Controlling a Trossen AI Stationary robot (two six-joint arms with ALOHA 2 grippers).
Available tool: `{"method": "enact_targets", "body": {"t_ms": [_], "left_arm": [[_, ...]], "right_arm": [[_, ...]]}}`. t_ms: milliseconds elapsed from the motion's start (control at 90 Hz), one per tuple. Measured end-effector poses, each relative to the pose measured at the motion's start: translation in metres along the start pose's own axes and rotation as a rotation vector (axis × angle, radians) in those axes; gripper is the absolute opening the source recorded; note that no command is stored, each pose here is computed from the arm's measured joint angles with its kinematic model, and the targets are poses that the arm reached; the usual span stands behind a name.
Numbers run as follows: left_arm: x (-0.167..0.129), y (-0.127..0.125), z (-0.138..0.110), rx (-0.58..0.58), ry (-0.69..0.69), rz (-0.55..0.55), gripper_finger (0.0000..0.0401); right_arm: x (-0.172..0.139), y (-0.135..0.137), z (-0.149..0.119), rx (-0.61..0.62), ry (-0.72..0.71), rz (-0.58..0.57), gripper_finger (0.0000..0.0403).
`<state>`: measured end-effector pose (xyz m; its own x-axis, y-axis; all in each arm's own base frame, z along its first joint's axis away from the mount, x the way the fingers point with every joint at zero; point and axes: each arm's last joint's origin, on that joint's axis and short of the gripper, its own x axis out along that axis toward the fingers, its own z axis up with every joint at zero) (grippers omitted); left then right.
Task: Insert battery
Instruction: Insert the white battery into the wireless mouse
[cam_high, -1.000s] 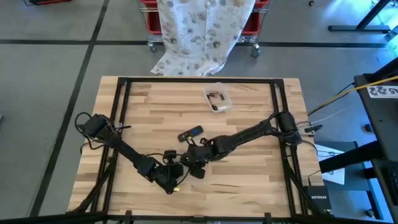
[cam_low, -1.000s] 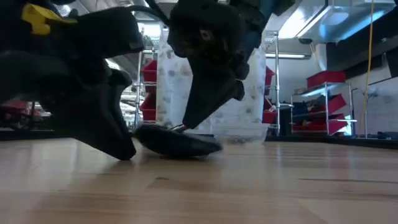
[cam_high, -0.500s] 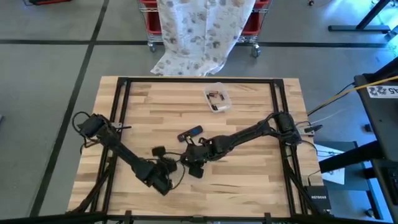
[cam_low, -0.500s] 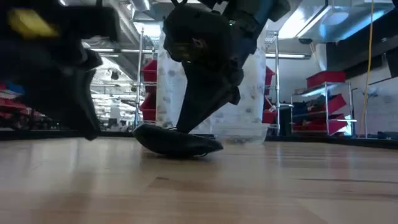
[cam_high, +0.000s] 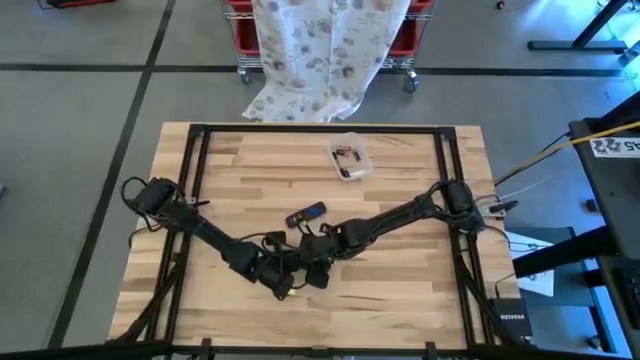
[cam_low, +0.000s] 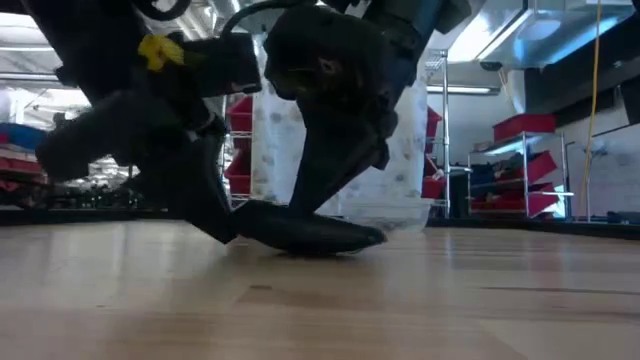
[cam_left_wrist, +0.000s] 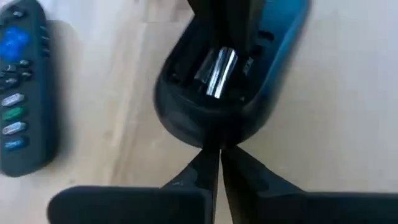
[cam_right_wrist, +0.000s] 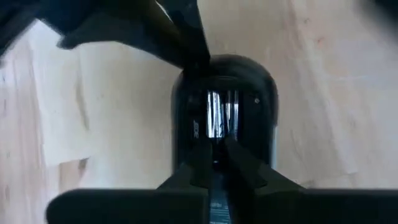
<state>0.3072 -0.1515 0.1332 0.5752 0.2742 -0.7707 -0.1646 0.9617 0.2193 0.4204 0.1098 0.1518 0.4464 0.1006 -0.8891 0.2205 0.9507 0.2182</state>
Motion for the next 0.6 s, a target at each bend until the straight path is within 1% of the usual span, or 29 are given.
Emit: {"method": "enact_targets", "body": {"t_ms": [211, 322, 378, 478, 600], "left_arm": [[0.000, -0.008, -0.003, -0.052, -0.016, -0.018, 0.0003], [0.003, -0.017, -0.003, -0.069, -0.045, -0.059, 0.0003], [0.004, -0.021, 0.000, -0.086, -0.078, -0.078, 0.0003], [0.005, -0.022, -0.001, -0.089, -0.082, -0.069, 0.0003], [0.005, -0.022, -0.002, -0.097, -0.073, -0.066, 0.0003]], "right_arm": [[0.000, 0.000, 0.001, -0.005, -0.007, 0.006, 0.0000], [0.000, 0.001, 0.002, -0.010, -0.019, 0.012, 0.0000], [0.002, 0.002, 0.005, -0.027, -0.054, 0.014, 0.0004], [0.003, 0.002, 0.006, -0.083, -0.068, 0.018, 0.0024], [0.004, 0.005, 0.005, -0.111, -0.077, 0.035, 0.0070]]}}
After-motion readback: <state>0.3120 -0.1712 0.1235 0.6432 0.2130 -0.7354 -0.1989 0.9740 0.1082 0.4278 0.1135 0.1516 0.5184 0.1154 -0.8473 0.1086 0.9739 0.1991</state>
